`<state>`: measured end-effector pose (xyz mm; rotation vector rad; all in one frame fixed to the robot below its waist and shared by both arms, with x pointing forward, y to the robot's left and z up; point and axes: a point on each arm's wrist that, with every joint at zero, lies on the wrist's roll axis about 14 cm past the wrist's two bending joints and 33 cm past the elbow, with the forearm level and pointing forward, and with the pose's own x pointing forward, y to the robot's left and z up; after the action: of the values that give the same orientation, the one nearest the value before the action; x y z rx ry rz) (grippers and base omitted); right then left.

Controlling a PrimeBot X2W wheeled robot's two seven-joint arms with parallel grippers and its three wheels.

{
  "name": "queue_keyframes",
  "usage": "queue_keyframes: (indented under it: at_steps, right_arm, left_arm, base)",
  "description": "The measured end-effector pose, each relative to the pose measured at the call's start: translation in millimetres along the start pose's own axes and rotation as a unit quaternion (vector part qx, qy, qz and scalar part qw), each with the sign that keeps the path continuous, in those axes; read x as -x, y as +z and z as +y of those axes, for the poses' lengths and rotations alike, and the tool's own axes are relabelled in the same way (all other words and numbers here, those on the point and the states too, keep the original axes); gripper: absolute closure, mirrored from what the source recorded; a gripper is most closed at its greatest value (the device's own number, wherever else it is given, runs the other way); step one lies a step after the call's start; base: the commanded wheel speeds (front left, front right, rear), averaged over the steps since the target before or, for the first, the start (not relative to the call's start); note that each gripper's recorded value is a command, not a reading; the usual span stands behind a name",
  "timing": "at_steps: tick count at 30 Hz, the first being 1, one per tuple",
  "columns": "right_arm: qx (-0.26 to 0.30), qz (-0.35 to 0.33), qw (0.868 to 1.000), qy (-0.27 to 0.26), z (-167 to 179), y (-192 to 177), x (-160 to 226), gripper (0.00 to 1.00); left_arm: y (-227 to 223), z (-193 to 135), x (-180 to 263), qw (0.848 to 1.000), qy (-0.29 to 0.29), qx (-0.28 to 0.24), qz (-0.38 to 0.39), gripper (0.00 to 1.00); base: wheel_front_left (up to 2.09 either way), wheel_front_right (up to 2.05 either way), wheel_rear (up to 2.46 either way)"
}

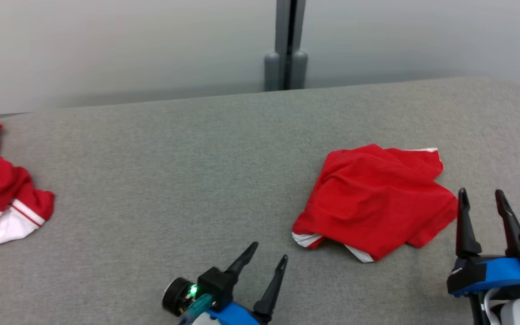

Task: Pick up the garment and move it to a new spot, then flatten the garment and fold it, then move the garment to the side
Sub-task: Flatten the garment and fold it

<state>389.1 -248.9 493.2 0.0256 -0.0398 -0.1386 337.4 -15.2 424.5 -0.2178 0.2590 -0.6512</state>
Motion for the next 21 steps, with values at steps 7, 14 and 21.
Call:
queue_keyframes:
  at_steps: [7,14,21]
  right_arm:
    - [-0.003,-0.001,1.000,-0.005,-4,0,-3,0.00]
    - [0.001,0.019,0.999,-0.029,-21,-13,0,0.00]
    - [0.002,0.023,0.999,-0.037,-26,-17,-2,0.00]
  left_arm:
    - [-29,-5,-35,0.996,-0.050,-0.006,0.071,0.00]
    - [-45,-5,-61,0.992,-0.072,0.001,0.106,0.00]
    - [-29,-1,-73,0.994,-0.071,0.004,0.085,1.00]
  base:
    - [0.00,0.00,0.00]
    - [0.00,0.00,0.00]
    - [0.00,0.00,0.00]
